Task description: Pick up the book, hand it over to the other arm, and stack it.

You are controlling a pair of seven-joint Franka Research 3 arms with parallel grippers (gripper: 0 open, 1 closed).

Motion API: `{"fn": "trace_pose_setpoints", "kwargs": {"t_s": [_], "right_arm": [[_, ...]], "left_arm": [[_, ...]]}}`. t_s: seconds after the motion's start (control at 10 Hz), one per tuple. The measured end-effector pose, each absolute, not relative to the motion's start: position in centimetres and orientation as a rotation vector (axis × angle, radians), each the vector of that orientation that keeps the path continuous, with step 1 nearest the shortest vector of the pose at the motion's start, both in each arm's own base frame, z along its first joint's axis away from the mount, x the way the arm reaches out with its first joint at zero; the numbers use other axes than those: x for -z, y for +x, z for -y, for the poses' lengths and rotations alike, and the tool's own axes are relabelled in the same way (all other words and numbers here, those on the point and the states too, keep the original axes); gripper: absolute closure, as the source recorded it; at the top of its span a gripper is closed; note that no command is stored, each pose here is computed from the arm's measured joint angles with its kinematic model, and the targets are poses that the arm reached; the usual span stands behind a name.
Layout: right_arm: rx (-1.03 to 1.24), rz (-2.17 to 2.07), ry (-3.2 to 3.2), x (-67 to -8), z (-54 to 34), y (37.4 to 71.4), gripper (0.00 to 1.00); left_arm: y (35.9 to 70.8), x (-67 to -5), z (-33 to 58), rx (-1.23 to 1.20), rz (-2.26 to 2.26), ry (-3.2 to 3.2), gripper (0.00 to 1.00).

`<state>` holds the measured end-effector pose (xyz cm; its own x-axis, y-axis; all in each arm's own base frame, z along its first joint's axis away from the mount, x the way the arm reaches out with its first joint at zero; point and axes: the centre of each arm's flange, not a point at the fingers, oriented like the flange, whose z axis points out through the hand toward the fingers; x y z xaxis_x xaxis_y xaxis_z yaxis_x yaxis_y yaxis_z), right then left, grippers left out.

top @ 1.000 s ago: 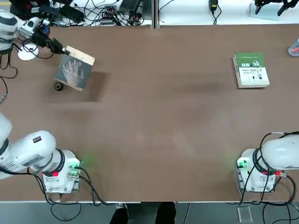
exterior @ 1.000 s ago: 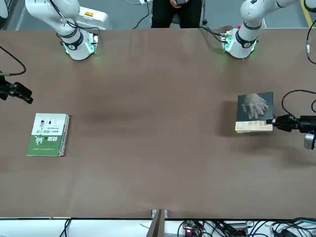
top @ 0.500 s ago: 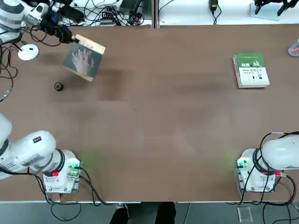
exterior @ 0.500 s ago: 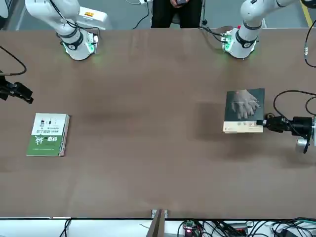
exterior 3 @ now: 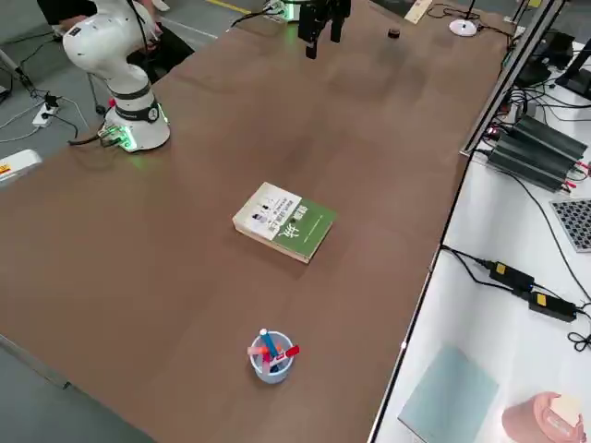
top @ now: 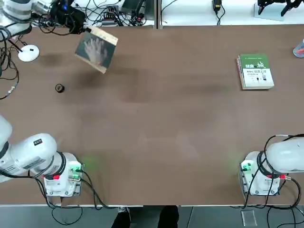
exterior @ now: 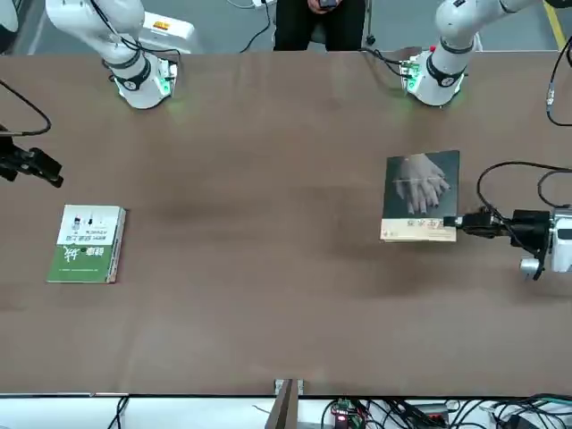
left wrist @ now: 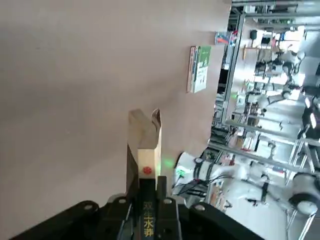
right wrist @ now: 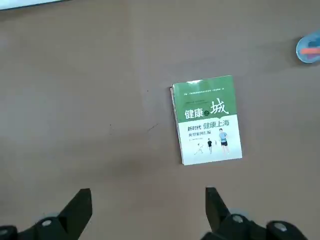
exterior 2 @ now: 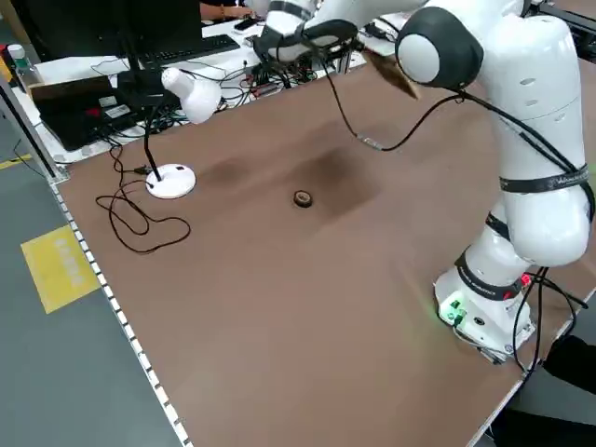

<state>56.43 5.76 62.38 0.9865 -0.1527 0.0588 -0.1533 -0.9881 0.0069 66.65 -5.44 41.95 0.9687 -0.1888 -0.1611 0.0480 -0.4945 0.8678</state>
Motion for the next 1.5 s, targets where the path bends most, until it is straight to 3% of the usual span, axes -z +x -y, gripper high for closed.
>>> {"fn": "trace_pose_setpoints", "kwargs": {"t_s": [0.8, 1.5], "right_arm": [[-0.006, 0.401, 3.396, -62.5, -7.3, 56.4, 0.0], [0.398, 0.615, 3.805, -54.7, -4.4, 56.7, 0.0]], "left_arm": [[66.7, -46.4, 19.2, 0.239, -0.041, 2.092, 0.99], [64.0, -49.1, 29.8, 0.201, -0.032, 2.11, 0.99]]}}
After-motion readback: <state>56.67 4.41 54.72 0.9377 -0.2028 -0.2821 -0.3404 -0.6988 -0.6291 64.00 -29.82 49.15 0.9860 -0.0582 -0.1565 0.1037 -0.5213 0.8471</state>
